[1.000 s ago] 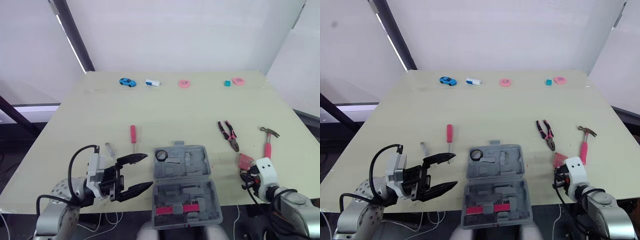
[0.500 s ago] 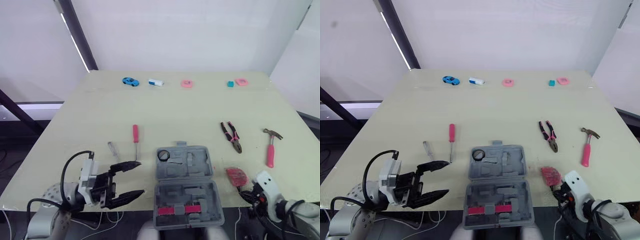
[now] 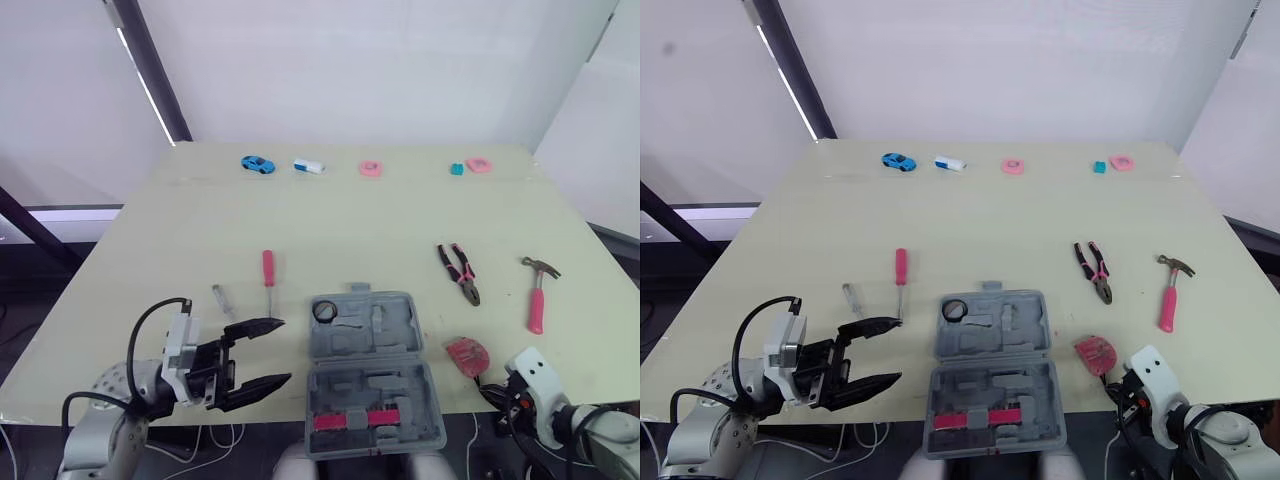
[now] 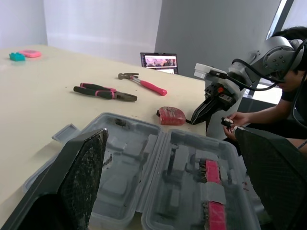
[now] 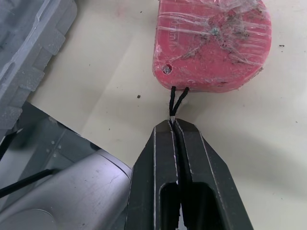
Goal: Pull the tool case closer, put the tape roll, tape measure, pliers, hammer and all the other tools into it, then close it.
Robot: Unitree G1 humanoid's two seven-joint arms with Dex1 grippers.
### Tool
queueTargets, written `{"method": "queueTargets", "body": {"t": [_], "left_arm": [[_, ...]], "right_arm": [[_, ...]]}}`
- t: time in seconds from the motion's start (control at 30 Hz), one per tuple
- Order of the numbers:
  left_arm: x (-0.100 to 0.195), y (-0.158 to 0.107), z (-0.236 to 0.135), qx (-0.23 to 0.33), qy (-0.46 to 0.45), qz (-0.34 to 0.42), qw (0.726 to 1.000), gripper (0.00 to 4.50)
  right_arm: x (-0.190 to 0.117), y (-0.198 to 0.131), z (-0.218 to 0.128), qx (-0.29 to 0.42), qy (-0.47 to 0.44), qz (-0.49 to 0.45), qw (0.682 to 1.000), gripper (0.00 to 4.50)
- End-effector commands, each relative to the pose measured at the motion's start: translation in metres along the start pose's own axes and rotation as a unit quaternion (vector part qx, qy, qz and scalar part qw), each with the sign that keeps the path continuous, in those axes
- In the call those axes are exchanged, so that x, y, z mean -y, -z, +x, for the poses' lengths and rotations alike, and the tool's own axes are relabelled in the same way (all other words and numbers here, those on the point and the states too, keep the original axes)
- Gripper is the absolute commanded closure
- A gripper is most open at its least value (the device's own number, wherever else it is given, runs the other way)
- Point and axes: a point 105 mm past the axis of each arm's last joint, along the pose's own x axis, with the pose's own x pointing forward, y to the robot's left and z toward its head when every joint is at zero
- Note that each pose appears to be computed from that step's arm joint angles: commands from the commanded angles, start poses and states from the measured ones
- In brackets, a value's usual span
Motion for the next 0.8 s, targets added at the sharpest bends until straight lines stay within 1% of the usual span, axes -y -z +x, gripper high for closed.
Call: {"method": "queueTargets", "body": {"t": [0.03,0.1,0.13,0.17,0.2,0.23,0.3,0.33,0.37,0.43,0.47,0.53,0.57,0.6,0.67,0.77,0.8], "left_arm": [[-0.001,-0.002,0.003,0.004,0.008,0.013,1.0,0.0],[-0.002,-0.001,0.004,0.005,0.009,0.015,1.0,0.0],[-0.005,-0.001,0.005,0.006,0.006,0.027,1.0,0.0],[-0.006,-0.001,0.007,0.008,0.007,0.036,0.999,0.0],[-0.006,-0.001,0.008,0.008,0.011,0.036,0.999,0.0],[-0.006,-0.001,0.009,0.008,0.017,0.03,0.999,0.0],[-0.005,-0.002,0.01,0.009,0.031,0.013,0.999,0.0],[-0.005,-0.003,0.011,0.01,0.036,0.008,0.999,0.0],[-0.005,-0.004,0.011,0.01,0.039,0.005,0.999,0.0],[-0.006,-0.004,0.011,0.01,0.04,0.003,0.999,0.0],[-0.006,-0.004,0.011,0.01,0.04,0.003,0.999,0.0],[-0.003,-0.004,0.012,0.009,0.044,0.0,0.999,0.0],[-0.002,-0.004,0.013,0.009,0.045,-0.001,0.999,0.0],[-0.001,-0.005,0.015,0.01,0.048,-0.002,0.999,0.0],[0.001,-0.008,0.017,0.011,0.05,-0.002,0.999,0.0],[0.002,-0.01,0.019,0.011,0.054,-0.004,0.998,0.0],[0.003,-0.012,0.02,0.011,0.056,-0.003,0.998,0.0]], "right_arm": [[-0.01,0.002,0.002,0.0,-0.022,0.013,1.0,4.44],[-0.012,0.0,0.002,0.005,-0.03,0.017,0.999,4.44],[-0.01,-0.004,0.001,0.012,-0.026,0.014,0.999,4.21],[-0.01,-0.006,0.0,0.015,-0.034,0.008,0.999,3.86],[-0.01,-0.009,-0.002,0.016,-0.044,0.0,0.999,3.68],[-0.011,-0.012,-0.004,0.018,-0.053,-0.007,0.998,3.14],[-0.009,-0.019,-0.014,0.022,-0.079,-0.024,0.996,2.26],[-0.004,-0.024,-0.02,0.023,-0.086,-0.034,0.995,1.73],[-0.001,-0.027,-0.024,0.022,-0.09,-0.041,0.995,1.37],[0.002,-0.038,-0.035,0.031,-0.113,-0.065,0.991,0.38],[-0.001,-0.046,-0.041,0.039,-0.138,-0.084,0.986,0.04],[-0.001,-0.063,-0.053,0.04,-0.179,-0.145,0.972,0.04],[0.0,-0.068,-0.056,0.036,-0.192,-0.168,0.966,0.04],[0.004,-0.079,-0.056,0.035,-0.2,-0.21,0.956,0.04],[0.012,-0.094,-0.054,0.028,-0.213,-0.273,0.938,0.04],[0.021,-0.103,-0.046,0.009,-0.232,-0.341,0.911,0.04],[0.026,-0.106,-0.04,-0.007,-0.24,-0.381,0.893,0.04]]}}
